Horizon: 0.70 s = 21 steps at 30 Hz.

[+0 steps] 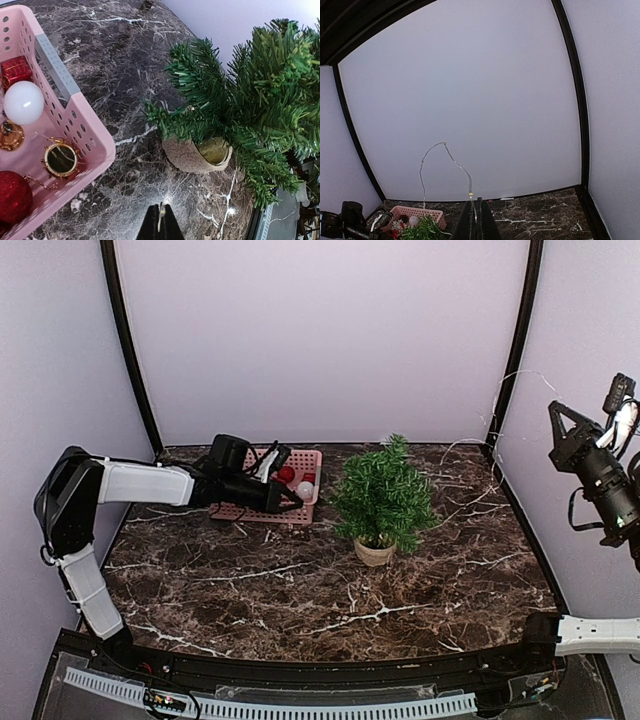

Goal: Decorate the small christmas tree
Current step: Pass from the right arm to the left

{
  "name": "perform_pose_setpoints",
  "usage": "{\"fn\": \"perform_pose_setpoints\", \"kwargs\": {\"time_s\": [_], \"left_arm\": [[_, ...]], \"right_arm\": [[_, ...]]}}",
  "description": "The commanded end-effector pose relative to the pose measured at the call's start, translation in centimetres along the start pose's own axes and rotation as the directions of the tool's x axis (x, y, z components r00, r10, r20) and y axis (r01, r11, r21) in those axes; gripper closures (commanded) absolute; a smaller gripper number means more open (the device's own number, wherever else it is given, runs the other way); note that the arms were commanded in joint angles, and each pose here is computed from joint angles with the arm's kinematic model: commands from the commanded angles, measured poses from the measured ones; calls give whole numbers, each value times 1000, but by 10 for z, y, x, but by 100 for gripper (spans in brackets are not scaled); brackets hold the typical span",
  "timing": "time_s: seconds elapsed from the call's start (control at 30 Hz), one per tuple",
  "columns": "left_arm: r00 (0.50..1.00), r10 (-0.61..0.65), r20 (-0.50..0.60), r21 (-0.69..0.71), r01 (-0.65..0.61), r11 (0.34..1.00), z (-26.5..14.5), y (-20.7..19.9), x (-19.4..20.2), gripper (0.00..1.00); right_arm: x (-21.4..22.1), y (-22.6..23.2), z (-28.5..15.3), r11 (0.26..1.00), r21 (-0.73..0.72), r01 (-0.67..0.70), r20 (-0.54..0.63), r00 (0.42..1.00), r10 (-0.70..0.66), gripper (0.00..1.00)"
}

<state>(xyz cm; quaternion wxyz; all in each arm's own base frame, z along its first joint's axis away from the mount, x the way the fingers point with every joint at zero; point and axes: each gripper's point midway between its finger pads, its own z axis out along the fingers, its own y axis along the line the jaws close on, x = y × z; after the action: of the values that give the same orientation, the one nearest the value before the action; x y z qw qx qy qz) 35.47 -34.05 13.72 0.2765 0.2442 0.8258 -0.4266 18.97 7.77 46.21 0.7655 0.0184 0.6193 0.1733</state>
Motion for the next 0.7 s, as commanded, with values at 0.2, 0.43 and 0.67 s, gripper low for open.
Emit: {"fn": "perform_pose_setpoints", "kwargs": {"time_s": [0.2, 0.43, 0.67], "left_arm": [[914, 265, 306, -129, -236, 963, -119, -87, -97, 100], [834, 407, 371, -202, -355, 913, -179, -136, -133, 100], [679, 502, 536, -255, -437, 863, -259, -202, -175, 100]], "right_arm": [[35, 1, 0, 1000, -1, 19, -122, 992, -19, 100], [69, 18, 0, 997, -73, -8, -222, 975, -9, 100], [97, 29, -6, 991, -122, -57, -328, 944, 14, 100]]}}
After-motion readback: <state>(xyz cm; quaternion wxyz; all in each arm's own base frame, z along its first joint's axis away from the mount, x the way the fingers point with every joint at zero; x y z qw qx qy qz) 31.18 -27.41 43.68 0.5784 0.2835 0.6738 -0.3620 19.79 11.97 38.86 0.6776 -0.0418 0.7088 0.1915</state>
